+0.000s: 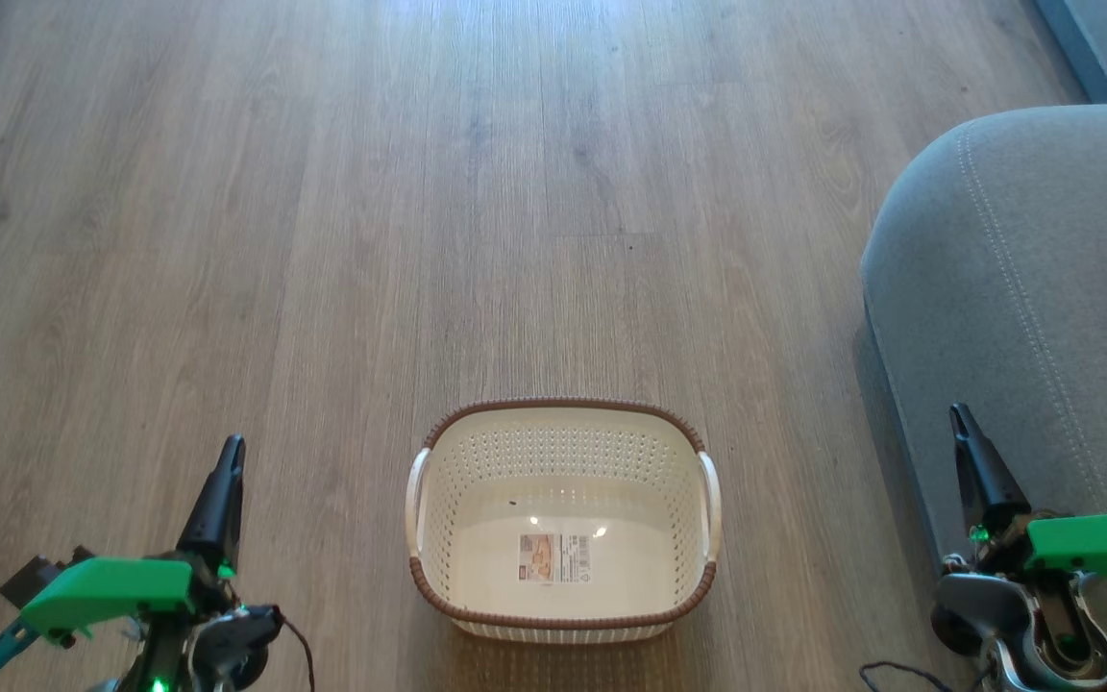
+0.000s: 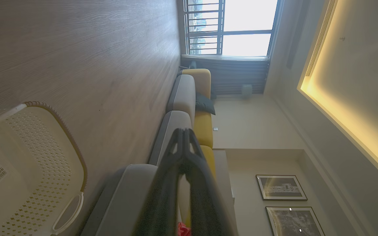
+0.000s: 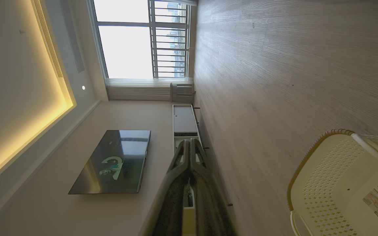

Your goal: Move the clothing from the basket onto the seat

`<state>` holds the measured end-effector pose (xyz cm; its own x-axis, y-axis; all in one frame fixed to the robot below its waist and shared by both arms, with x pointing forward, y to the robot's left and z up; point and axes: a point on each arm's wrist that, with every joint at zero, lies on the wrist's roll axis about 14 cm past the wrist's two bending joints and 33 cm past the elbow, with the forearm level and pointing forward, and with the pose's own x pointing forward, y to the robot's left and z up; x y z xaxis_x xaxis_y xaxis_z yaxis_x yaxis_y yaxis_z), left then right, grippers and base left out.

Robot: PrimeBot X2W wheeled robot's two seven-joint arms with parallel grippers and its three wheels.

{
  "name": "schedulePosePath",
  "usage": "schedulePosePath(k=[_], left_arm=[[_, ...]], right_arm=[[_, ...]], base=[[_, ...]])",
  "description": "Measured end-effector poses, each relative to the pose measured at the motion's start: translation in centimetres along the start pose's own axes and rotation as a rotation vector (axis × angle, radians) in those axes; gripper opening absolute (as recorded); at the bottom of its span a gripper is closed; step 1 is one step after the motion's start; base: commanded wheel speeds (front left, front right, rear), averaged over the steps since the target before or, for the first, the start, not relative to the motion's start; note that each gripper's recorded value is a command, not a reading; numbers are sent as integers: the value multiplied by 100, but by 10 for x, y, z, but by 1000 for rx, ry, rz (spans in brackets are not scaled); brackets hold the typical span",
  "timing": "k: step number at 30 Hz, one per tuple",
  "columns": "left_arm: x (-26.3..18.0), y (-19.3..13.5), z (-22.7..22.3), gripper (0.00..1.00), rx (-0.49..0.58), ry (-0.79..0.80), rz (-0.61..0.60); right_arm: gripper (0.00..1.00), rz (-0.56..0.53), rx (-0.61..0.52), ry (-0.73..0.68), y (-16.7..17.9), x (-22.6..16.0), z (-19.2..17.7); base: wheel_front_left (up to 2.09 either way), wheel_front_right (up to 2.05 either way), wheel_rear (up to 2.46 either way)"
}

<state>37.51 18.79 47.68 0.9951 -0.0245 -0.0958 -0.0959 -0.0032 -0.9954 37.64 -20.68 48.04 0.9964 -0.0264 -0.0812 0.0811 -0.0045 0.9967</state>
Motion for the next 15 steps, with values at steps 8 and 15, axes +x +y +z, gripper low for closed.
schedulePosePath(k=[8, 15], left_arm=[[0, 0, 0, 0, 0, 0, 0], [0, 0, 0, 0, 0, 0, 0]], right_arm=[[0, 0, 0, 0, 0, 0, 0], [0, 0, 0, 0, 0, 0, 0]], base=[[0, 0, 0], [0, 0, 0]])
